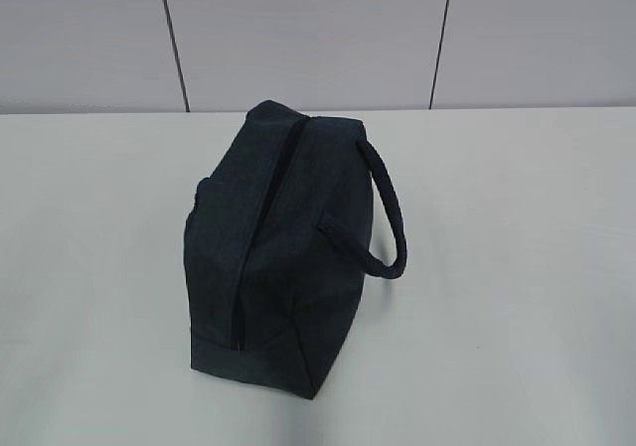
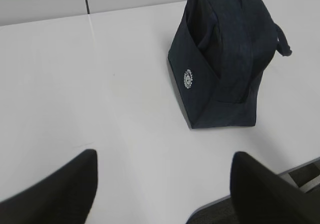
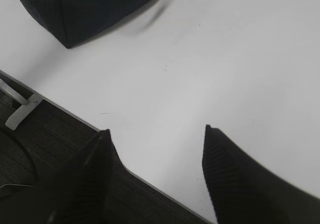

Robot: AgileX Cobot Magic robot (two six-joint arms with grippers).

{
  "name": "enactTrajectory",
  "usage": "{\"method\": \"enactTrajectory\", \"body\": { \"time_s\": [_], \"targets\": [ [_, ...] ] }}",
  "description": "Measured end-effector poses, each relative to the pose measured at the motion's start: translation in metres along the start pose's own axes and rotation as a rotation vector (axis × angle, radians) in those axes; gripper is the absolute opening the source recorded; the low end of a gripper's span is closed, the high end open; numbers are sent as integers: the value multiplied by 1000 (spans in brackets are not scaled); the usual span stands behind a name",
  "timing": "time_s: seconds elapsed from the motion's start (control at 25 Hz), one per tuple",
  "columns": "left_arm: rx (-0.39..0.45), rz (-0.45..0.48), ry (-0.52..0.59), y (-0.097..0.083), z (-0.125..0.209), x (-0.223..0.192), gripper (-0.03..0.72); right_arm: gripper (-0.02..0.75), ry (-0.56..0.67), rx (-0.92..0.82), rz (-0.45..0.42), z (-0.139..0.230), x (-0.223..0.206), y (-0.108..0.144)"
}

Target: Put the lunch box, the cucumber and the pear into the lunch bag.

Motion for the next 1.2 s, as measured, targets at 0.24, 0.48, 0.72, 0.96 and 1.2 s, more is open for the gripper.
{"method": "enactTrajectory", "body": {
  "time_s": [0.24, 0.48, 0.72, 0.96, 1.2],
  "targets": [
    [0, 0, 0, 0, 0, 0, 486, 456, 0, 0, 0, 0, 0, 0],
    [12, -25, -2, 0, 0, 0, 468, 456, 4, -50, 71, 0, 0, 0],
    [60, -122, -6, 0, -1, -2, 450, 456, 11, -137, 200, 1, 1, -1],
    [66, -134, -6, 0, -1, -2, 448, 456, 19, -218, 320, 1, 2, -1],
    [66, -134, -6, 0, -1, -2, 441, 456, -15, -227, 347, 4, 6, 1]
  ]
}}
Point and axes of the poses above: a point on each arm's last joint axis where the gripper is mounted, x pointing back along that axis away from the gripper, y along the wrist's bending axis when the last joint is at zero, z = x × y, the point moved 1 cm from there along -x, pointing out along that axis toward the gripper, and after that the axes turned 2 degrees about -x, right-handed, at the moved point
